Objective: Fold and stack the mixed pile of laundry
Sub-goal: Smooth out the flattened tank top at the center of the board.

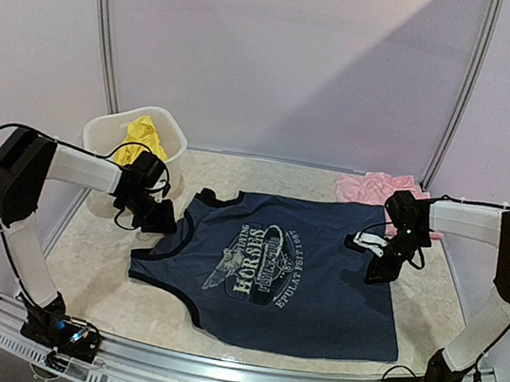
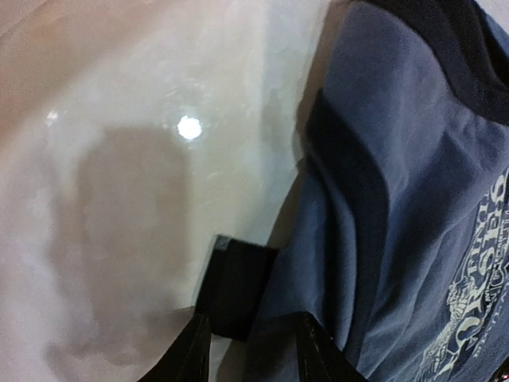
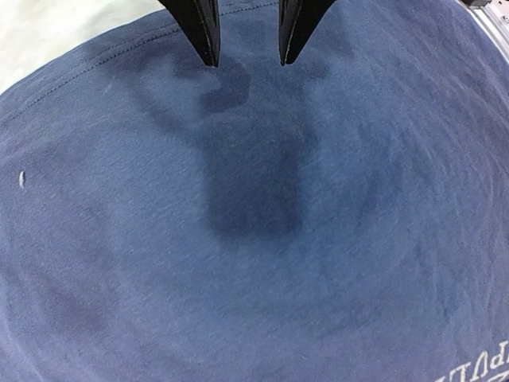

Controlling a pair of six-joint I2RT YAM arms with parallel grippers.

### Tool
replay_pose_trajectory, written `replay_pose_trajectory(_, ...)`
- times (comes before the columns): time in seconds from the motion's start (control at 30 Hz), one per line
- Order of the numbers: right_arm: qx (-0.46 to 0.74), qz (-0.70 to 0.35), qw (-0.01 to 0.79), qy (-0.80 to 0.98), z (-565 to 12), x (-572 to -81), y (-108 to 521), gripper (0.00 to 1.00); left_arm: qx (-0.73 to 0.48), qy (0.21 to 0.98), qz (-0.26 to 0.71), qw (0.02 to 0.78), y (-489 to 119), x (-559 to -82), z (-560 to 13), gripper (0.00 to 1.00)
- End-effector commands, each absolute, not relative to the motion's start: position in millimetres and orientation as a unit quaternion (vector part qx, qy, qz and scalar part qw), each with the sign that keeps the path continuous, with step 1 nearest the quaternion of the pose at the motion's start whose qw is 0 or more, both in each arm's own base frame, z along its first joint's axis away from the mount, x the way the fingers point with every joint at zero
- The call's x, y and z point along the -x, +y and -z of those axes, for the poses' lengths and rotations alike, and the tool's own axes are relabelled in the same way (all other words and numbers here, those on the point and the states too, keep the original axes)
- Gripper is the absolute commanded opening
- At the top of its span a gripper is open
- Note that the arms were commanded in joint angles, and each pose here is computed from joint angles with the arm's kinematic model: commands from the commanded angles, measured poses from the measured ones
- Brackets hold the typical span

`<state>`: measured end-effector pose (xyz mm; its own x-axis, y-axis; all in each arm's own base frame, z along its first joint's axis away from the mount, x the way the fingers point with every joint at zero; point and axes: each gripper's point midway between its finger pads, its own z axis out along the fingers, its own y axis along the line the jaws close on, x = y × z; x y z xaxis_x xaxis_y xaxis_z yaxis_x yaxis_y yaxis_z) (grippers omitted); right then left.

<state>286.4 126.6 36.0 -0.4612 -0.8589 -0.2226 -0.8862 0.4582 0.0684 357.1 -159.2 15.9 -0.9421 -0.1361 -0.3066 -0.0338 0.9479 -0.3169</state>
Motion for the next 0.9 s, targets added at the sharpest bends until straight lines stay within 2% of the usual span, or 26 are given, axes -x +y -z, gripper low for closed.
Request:
replay_pose_trajectory(0.0, 0.517, -0.079, 0.071, 0.849, -28.0, -284.4, 125.1, 0.26, 0.022, 0.97, 0.18, 0.16, -181.1, -363.3, -2.6, 0.38)
replay_pose_trajectory(0.1, 0.517, -0.081, 0.07, 0.849, -26.8, -284.9, 125.8, 0.26, 0.013, 0.971, 0.185, 0.149, -189.9, -360.2, 8.2, 0.3)
replay_pose_trajectory(0.3, 0.522, -0.085, 0.062, 0.846, -18.6, -285.9, 127.3, 0.26, 0.003, 0.979, 0.131, 0.155, -175.1, -357.1, -3.1, 0.01)
replay_pose_trajectory(0.53, 0.531, -0.051, 0.02, 0.846, 8.7, -286.0, 111.8, 0.2, -0.043, 0.97, -0.091, 0.221, -113.8, -361.6, -96.0, 0.0)
replay_pose_trajectory(0.6, 0.531, -0.051, 0.015, 0.846, 10.9, -285.1, 111.0, 0.19, -0.057, 0.964, -0.127, 0.228, -108.8, -362.8, -115.3, 0.05)
replay_pose_trajectory(0.7, 0.531, -0.052, 0.01, 0.846, 12.8, -282.9, 110.5, 0.19, -0.08, 0.96, -0.162, 0.213, -112.5, -363.2, -123.4, 0.32)
replay_pose_trajectory(0.73, 0.53, -0.051, 0.009, 0.846, 13.5, -282.6, 109.8, 0.19, -0.087, 0.959, -0.176, 0.203, -112.8, -361.5, -121.6, 0.38)
replay_pose_trajectory(0.87, 0.528, -0.051, 0.005, 0.848, 16.1, -280.7, 108.9, 0.19, -0.089, 0.963, -0.171, 0.189, -119.2, -354.4, -112.7, 0.47)
